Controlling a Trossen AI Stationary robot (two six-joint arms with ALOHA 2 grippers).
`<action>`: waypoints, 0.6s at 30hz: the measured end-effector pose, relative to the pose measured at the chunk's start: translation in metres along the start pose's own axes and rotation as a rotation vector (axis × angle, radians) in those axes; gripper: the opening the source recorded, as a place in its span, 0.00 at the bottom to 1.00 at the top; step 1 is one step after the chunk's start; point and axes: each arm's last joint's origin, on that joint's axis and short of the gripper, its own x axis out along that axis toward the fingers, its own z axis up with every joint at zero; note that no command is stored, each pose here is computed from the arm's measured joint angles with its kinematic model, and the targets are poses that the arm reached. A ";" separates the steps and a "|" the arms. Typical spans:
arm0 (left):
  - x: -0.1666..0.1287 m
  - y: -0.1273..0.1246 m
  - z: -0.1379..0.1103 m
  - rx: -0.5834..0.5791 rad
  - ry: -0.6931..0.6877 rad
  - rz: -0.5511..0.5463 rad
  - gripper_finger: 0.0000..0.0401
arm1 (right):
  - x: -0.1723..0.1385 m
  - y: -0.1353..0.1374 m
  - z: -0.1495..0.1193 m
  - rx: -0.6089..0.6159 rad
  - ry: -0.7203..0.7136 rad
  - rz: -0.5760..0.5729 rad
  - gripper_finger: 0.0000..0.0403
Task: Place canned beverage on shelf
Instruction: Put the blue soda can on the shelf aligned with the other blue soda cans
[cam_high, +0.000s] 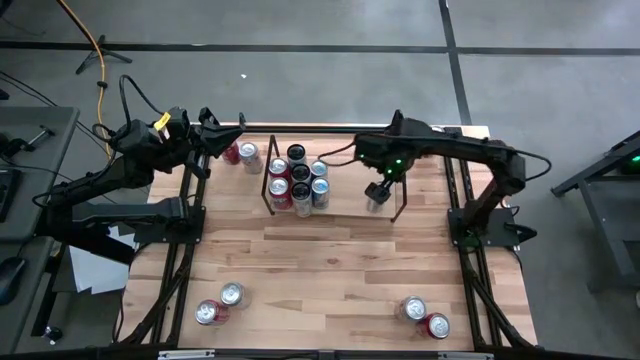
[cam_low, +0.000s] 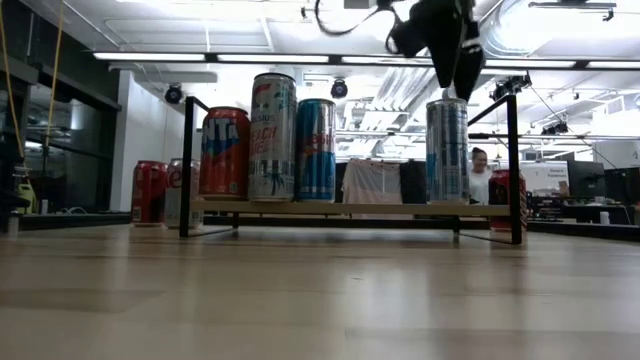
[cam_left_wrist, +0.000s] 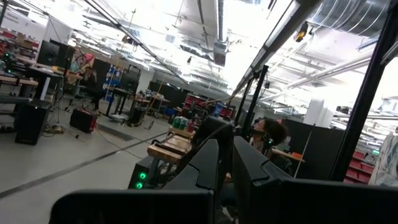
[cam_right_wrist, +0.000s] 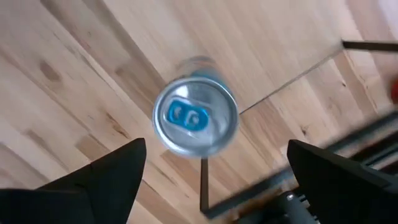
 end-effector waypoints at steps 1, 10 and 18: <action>0.000 0.000 0.000 0.000 0.000 0.000 0.01 | -0.005 -0.002 -0.004 0.031 -0.020 0.001 0.94; 0.000 0.000 0.000 -0.009 0.000 0.001 0.01 | -0.035 -0.004 -0.029 0.488 -0.215 -0.005 0.94; 0.000 0.000 0.000 -0.053 0.001 0.001 0.01 | -0.023 0.029 -0.029 0.707 -0.320 -0.032 0.94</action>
